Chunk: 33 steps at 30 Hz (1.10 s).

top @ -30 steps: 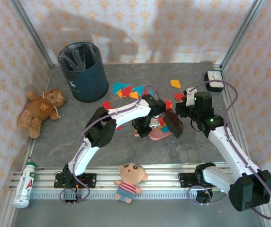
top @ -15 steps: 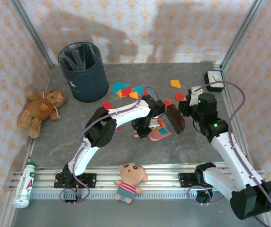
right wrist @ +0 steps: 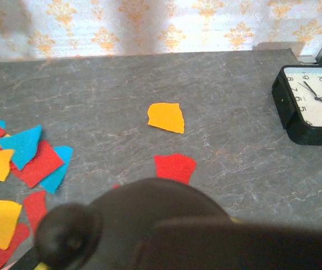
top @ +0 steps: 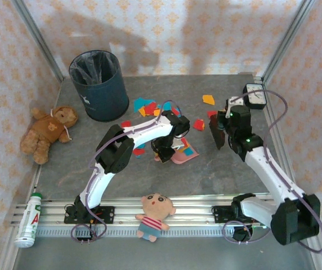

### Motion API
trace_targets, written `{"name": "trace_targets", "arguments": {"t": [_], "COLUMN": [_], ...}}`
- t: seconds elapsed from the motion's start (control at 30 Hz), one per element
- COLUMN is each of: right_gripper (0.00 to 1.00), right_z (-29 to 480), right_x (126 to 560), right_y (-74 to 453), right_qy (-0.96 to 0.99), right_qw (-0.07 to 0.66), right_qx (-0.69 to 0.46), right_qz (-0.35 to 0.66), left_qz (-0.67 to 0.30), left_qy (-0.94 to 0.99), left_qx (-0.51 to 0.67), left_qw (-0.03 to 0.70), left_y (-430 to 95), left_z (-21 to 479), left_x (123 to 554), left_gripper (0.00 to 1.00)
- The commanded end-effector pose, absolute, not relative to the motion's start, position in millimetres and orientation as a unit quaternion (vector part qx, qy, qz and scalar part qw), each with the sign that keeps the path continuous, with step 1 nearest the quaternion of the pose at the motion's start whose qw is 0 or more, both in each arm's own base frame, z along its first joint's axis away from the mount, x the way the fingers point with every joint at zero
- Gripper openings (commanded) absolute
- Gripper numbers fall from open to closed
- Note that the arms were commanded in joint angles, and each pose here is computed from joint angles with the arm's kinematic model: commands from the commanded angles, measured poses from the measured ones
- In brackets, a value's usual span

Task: Sweep away the paper scraps from the table

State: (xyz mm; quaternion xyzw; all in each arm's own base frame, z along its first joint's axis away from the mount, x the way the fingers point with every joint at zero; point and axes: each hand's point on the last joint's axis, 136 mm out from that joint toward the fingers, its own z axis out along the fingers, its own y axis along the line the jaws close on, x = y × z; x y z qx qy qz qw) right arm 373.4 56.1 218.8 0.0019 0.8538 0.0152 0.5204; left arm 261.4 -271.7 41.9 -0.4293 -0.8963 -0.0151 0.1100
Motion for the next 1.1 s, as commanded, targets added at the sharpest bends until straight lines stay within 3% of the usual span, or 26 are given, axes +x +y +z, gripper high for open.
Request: {"name": "trace_targets", "arguments": {"t": [0.0,0.47,1.07], "right_gripper": [0.0,0.0,0.0], "right_z": [270.3,234.2,194.7], "right_x": [398.2,442.1,383.0], "right_y": [57.3,105.2,125.3], "right_qy": [0.808,0.829,0.864], "right_qw": [0.589,0.544,0.466], "right_qx": [-0.013,-0.126,-0.145], "right_qz": [-0.006,0.043,0.122], "left_qz": [-0.02,-0.013,-0.005], "left_qy": [-0.901,-0.904,-0.905], "left_qx": [-0.421,-0.413,-0.412], "left_qw": [0.103,0.109,0.111], "left_y": [-264.1,-262.6,-266.4], "left_z": [52.2,47.2,46.3], "left_x": [261.3,261.4,261.1], "left_gripper": [0.0,0.0,0.0]}}
